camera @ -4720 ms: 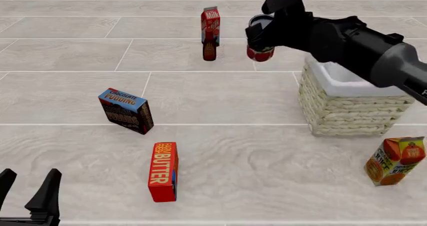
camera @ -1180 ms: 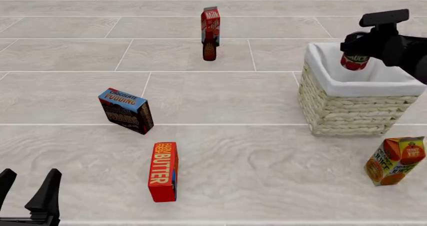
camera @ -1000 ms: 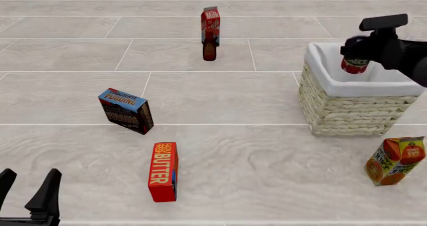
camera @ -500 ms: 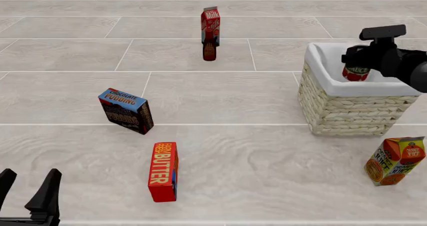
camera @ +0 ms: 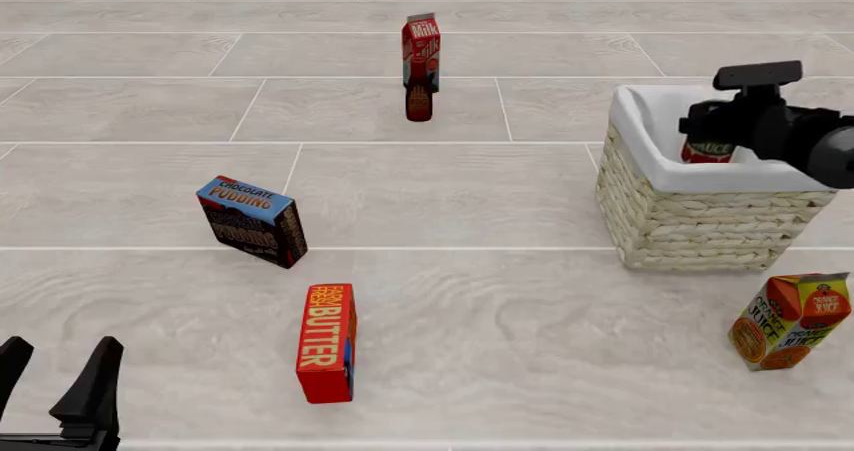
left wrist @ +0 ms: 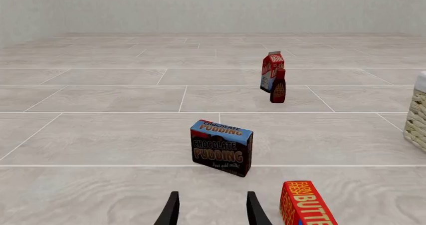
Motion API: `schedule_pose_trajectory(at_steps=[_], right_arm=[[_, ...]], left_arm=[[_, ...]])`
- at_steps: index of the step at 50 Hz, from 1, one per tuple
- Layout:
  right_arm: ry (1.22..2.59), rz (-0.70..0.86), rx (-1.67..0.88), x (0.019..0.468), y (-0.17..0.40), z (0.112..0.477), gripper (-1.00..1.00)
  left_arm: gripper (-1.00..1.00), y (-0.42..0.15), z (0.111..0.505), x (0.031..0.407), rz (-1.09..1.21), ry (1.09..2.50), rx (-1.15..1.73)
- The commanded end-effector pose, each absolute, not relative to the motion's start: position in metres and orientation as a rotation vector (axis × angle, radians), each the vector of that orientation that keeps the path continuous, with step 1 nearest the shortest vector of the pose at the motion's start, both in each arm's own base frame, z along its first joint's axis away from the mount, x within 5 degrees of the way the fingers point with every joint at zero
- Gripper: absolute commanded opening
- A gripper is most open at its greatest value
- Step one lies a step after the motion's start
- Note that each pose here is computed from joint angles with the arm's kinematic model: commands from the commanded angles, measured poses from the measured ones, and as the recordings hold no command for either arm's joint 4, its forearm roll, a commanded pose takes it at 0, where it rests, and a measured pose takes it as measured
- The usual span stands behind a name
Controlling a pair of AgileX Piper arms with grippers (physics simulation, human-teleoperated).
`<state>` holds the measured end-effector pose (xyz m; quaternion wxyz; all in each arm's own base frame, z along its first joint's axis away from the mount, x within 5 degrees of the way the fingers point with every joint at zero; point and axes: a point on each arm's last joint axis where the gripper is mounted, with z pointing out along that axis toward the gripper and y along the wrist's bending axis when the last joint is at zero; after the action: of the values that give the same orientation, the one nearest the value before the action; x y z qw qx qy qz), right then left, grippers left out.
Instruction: Pick the tomato sauce and place it in the basket.
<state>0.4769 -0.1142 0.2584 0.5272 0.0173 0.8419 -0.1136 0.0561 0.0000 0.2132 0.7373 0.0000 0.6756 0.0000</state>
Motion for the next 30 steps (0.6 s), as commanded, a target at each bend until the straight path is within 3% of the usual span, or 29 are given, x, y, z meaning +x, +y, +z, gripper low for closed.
schedule_pose_trajectory(at_steps=[1, 12, 13, 30], right_arm=[[2.015, -0.279, 0.042, 0.481, -0.117, 0.254, -1.0], [2.005, -0.292, 0.03, 0.482, -0.119, 0.257, -1.0], [2.004, -0.293, 0.031, 0.482, -0.119, 0.257, 1.0], [1.978, -0.284, 0.028, 0.48, -0.113, 0.268, 1.0]], left_arm=[[1.0, 0.0, 0.213, 0.056, 0.0, 1.484, 0.0], [1.0, 0.0, 0.213, 0.056, 0.0, 1.484, 0.0], [1.0, 0.0, 0.213, 0.056, 0.0, 1.484, 0.0], [1.0, 0.0, 0.213, 0.056, 0.0, 1.484, 0.0]])
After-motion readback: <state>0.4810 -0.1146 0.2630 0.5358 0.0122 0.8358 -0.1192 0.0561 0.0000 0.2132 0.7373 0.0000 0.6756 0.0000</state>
